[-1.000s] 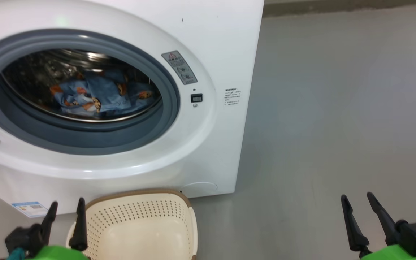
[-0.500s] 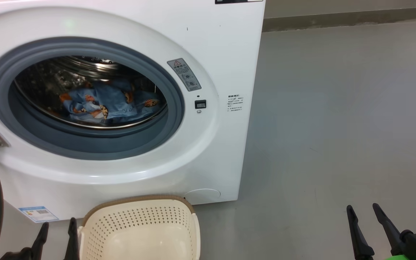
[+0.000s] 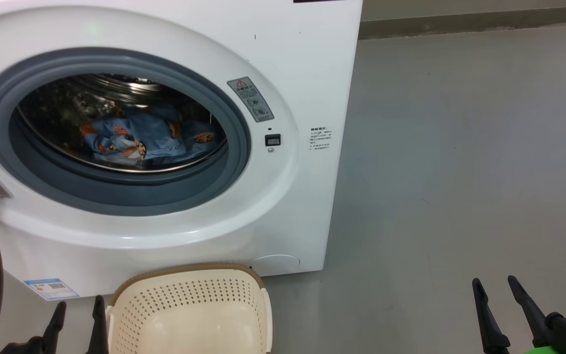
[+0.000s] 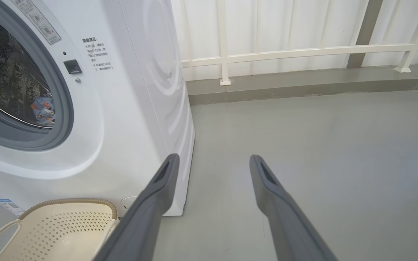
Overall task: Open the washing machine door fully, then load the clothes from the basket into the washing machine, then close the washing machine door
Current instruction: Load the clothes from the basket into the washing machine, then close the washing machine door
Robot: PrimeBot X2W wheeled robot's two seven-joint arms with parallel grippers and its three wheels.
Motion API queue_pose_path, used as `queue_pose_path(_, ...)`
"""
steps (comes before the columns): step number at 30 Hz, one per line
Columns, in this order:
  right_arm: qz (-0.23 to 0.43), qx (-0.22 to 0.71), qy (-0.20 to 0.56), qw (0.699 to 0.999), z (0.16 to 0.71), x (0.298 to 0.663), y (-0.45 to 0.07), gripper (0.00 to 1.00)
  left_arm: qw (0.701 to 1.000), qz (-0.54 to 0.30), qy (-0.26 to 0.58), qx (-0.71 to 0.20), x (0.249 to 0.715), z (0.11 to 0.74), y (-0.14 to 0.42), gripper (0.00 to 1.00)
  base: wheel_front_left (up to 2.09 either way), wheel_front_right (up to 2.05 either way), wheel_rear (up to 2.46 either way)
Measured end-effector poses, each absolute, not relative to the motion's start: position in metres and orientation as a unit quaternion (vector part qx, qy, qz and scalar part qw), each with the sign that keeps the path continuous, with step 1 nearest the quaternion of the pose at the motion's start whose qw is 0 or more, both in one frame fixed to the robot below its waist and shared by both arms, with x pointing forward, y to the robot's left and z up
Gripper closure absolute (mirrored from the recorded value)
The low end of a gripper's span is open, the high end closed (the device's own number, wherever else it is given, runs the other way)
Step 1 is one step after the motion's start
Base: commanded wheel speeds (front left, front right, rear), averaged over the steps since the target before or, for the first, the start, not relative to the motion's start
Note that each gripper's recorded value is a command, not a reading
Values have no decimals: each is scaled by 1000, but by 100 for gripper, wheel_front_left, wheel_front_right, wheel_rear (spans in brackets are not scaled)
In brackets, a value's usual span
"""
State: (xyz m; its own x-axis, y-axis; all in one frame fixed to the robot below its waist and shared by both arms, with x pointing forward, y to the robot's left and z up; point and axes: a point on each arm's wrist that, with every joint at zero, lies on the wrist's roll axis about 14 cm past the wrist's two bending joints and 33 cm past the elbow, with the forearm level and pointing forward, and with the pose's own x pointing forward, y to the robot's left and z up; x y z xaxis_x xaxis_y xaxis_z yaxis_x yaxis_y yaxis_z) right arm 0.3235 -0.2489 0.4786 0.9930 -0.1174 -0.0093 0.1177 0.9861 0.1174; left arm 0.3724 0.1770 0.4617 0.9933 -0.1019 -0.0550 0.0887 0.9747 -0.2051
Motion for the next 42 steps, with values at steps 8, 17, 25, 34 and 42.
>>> queue_pose_path(8,-57,58,4,997,477,326,-248,0,993,-44,36,-101,373,459,179,0,0,0,0)
queue_pose_path(17,-53,58,8,997,475,329,-245,0,993,-34,40,-102,372,456,184,0,-59,59,0)
queue_pose_path(25,-52,58,9,997,474,330,-245,0,993,-38,37,-103,373,458,181,0,-142,142,0)
queue_pose_path(34,-49,59,6,997,476,331,-243,0,994,-42,27,-102,373,465,182,0,-49,49,0)
queue_pose_path(42,-39,59,4,998,477,334,-237,0,994,-38,22,-102,369,468,184,0,0,0,0)
